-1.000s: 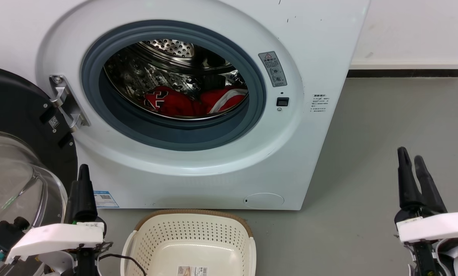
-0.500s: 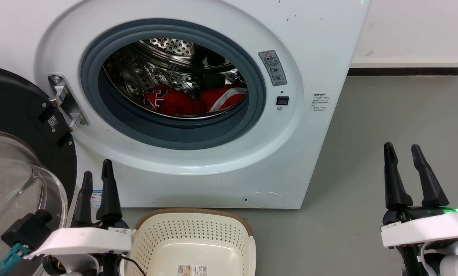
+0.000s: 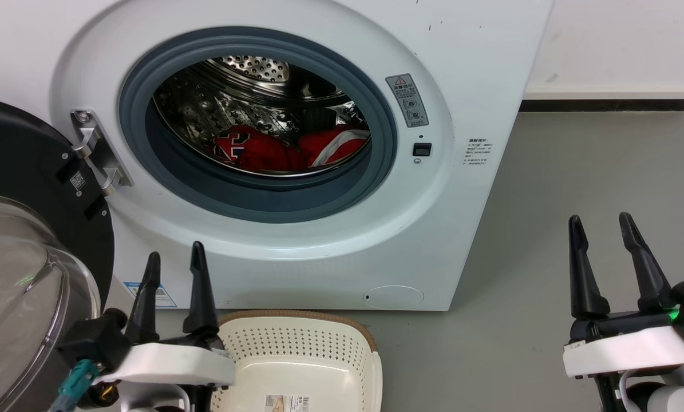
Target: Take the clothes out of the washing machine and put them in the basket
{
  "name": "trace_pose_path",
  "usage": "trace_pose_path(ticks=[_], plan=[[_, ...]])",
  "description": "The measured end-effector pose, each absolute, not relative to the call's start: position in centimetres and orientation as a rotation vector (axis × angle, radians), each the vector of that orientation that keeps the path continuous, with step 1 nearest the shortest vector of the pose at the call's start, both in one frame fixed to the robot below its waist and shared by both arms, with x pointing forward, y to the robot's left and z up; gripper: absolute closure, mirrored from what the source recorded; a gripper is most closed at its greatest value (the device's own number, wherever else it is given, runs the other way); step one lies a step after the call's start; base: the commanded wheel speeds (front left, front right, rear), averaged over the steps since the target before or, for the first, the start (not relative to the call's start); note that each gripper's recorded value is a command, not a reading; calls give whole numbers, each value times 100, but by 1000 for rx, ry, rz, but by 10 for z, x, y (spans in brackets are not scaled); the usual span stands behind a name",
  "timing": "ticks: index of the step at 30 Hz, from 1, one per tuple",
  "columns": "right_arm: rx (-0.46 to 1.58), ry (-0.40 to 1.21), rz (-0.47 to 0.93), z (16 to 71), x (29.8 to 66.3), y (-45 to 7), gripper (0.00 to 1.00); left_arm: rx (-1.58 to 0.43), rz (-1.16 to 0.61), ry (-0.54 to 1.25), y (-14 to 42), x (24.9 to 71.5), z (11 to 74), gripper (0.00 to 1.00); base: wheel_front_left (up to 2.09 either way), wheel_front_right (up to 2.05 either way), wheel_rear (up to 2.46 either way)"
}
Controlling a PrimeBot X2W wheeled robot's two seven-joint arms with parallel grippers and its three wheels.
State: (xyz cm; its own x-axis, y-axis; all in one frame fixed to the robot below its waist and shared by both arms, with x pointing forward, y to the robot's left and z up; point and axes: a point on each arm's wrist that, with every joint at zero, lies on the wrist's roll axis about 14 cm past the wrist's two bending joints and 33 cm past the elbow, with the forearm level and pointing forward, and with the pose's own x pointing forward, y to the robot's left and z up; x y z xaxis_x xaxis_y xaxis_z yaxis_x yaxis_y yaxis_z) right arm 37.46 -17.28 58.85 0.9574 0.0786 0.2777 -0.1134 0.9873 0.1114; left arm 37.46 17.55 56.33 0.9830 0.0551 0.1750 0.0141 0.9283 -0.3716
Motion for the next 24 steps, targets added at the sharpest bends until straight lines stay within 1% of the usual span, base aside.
trace_pose_path(ticks=[9, 19, 24], plan=[[18, -259, 93, 579, 372, -172, 0, -243, -3, -178, 161, 372, 561, 0, 0, 0, 0], [-99, -277, 107, 582, 371, -167, 0, -151, -39, -173, 149, 370, 554, 0, 0, 0, 0], [-149, -282, 116, 581, 369, -163, 0, -69, -10, -179, 151, 369, 551, 0, 0, 0, 0]])
